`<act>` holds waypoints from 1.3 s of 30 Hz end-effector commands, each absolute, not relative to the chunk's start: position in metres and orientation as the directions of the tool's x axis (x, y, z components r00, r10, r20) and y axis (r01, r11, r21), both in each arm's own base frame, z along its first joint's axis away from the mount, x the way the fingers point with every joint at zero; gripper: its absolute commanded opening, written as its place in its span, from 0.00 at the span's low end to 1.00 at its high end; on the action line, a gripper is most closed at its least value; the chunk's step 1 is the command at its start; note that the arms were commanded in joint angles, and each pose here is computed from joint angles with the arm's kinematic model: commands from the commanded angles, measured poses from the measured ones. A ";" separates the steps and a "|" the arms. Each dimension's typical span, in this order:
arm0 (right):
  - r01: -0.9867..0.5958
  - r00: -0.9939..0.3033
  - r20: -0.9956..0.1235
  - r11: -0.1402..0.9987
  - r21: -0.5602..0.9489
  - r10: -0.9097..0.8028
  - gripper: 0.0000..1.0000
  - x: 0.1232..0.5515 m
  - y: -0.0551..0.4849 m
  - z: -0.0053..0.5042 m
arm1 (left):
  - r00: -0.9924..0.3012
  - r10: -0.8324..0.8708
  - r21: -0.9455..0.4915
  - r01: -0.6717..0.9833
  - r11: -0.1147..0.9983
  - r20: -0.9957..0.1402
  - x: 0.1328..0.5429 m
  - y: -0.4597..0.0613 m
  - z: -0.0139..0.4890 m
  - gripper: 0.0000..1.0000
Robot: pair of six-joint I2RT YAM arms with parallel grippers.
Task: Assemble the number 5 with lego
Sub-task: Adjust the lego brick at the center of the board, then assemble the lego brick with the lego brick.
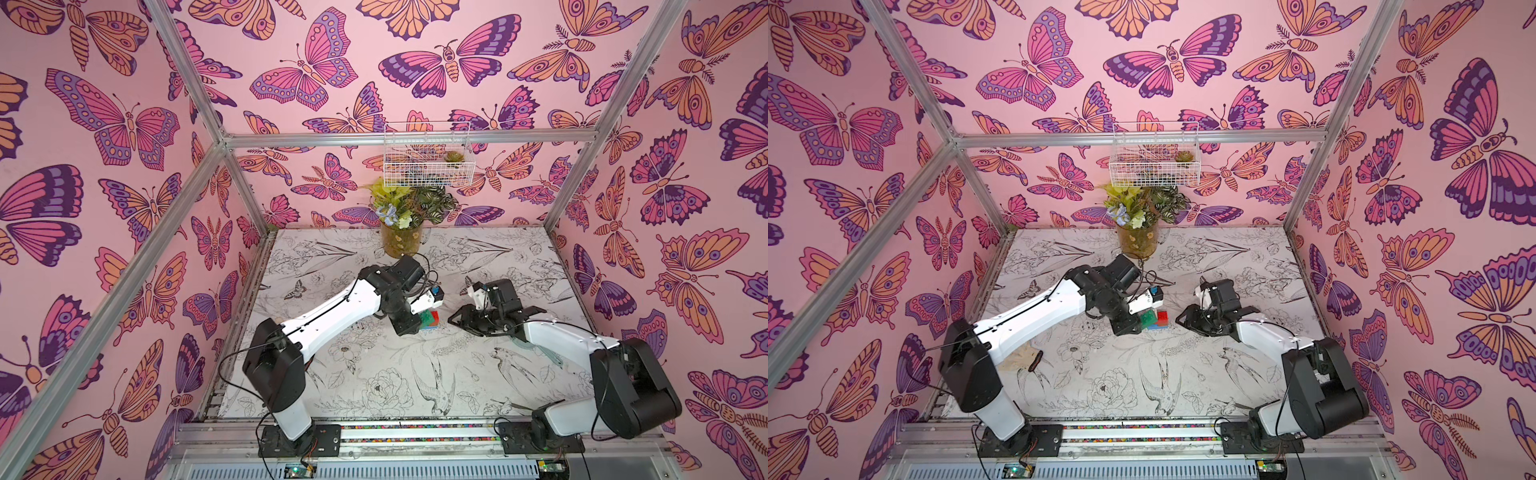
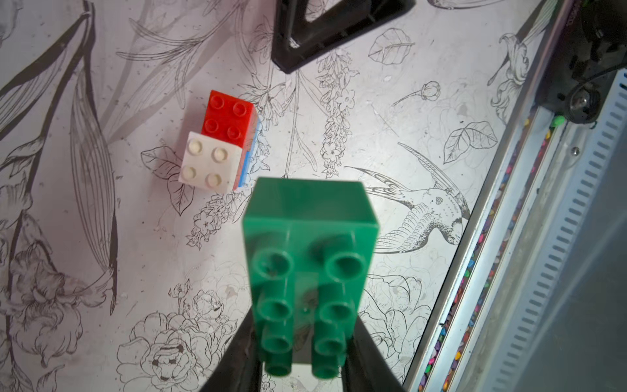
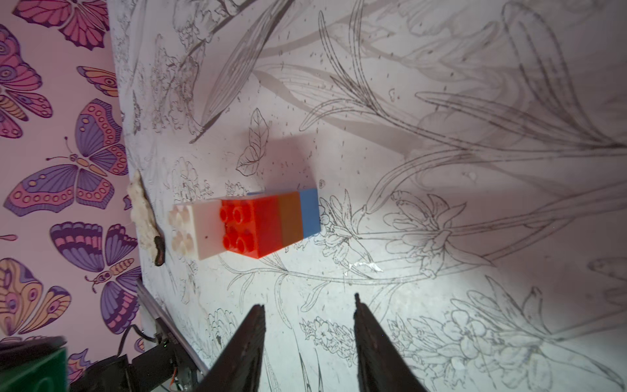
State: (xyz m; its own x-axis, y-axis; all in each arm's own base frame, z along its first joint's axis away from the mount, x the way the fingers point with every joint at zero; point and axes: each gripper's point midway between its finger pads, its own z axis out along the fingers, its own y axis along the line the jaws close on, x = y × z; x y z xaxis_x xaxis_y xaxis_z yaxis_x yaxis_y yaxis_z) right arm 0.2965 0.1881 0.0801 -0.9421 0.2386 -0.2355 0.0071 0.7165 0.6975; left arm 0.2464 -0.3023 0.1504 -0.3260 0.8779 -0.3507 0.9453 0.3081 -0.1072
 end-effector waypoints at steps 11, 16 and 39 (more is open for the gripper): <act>-0.030 -0.949 -0.183 0.508 0.861 0.255 0.45 0.314 0.200 0.085 | -0.169 0.956 -0.086 0.985 0.152 -0.241 0.267 -0.318 0.136 0.00; -0.025 -0.956 -0.158 0.468 0.883 0.248 0.45 0.318 0.206 0.077 | -0.135 0.971 -0.041 0.991 0.129 -0.196 0.278 -0.316 0.126 0.00; -0.047 -0.970 -0.121 0.328 0.944 0.210 0.41 0.323 0.222 0.067 | -0.122 0.980 0.006 0.992 0.125 -0.157 0.298 -0.323 0.112 0.00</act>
